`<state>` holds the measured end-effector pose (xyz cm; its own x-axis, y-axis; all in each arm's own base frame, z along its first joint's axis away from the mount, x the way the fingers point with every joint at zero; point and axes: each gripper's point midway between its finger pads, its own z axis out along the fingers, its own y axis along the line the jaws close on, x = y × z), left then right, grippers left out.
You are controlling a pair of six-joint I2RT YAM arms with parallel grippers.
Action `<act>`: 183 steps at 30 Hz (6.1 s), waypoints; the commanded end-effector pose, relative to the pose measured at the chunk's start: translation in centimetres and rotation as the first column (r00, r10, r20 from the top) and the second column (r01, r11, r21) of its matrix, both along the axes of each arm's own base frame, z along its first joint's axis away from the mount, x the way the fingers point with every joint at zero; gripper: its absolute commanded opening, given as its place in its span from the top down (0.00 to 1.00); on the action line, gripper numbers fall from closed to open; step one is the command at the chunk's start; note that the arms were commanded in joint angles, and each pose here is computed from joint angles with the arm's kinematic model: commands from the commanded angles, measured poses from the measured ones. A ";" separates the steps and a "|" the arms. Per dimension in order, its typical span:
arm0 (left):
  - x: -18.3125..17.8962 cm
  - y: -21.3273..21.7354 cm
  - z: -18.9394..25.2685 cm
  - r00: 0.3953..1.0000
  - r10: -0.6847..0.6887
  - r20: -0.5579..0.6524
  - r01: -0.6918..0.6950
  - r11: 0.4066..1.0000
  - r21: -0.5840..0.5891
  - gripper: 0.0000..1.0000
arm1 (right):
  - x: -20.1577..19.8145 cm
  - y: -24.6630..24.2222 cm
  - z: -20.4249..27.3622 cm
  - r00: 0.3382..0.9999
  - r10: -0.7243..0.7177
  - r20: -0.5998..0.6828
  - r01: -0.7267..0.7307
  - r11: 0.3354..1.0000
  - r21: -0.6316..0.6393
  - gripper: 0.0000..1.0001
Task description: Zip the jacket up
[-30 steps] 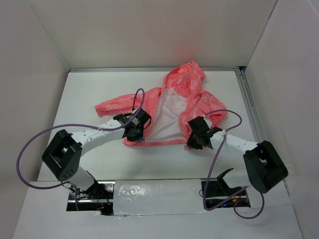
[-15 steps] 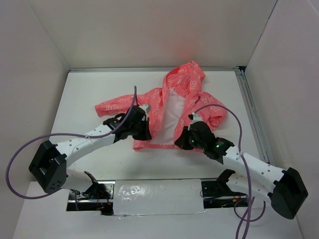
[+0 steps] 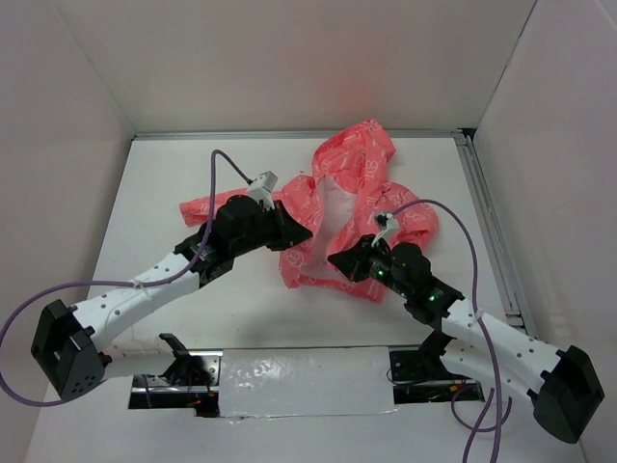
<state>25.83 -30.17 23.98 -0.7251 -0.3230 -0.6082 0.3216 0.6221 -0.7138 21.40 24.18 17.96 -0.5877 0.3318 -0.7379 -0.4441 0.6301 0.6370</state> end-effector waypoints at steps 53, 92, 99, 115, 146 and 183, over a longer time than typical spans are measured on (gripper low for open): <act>-3.2 -2.4 4.2 0.999 0.008 0.034 0.003 0.955 -0.297 1.00 | 1.5 1.0 7.3 0.973 -0.030 0.230 -0.039 0.957 0.287 1.00; -2.2 -2.6 6.3 0.993 0.065 0.104 -0.024 0.935 -0.354 1.00 | -2.5 -0.3 9.3 0.958 0.021 0.287 -0.143 0.900 0.412 1.00; -2.1 -2.7 5.6 0.994 0.065 0.089 -0.031 0.939 -0.344 1.00 | -2.6 -0.3 10.4 0.951 0.018 0.310 -0.158 0.889 0.431 1.00; -2.1 -3.1 4.8 0.996 0.052 0.070 -0.026 0.943 -0.333 1.00 | -2.1 -0.8 11.4 0.949 -0.015 0.316 -0.141 0.875 0.463 1.00; -4.2 -3.3 3.7 0.999 -0.032 0.018 0.036 0.913 -0.407 1.00 | -0.9 -1.8 11.7 0.967 -0.075 0.245 -0.082 0.817 0.570 1.00; -2.4 -1.4 8.7 0.976 0.126 0.178 -0.015 0.855 -0.519 1.00 | -2.8 -0.6 10.8 0.953 0.043 0.300 -0.194 0.848 0.494 1.00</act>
<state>23.46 -31.77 28.52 -0.6197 -0.6279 -0.4709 0.3820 0.2827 -0.8798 19.37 23.78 25.31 -0.5079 0.6097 -0.6086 -0.6129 0.2407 0.7526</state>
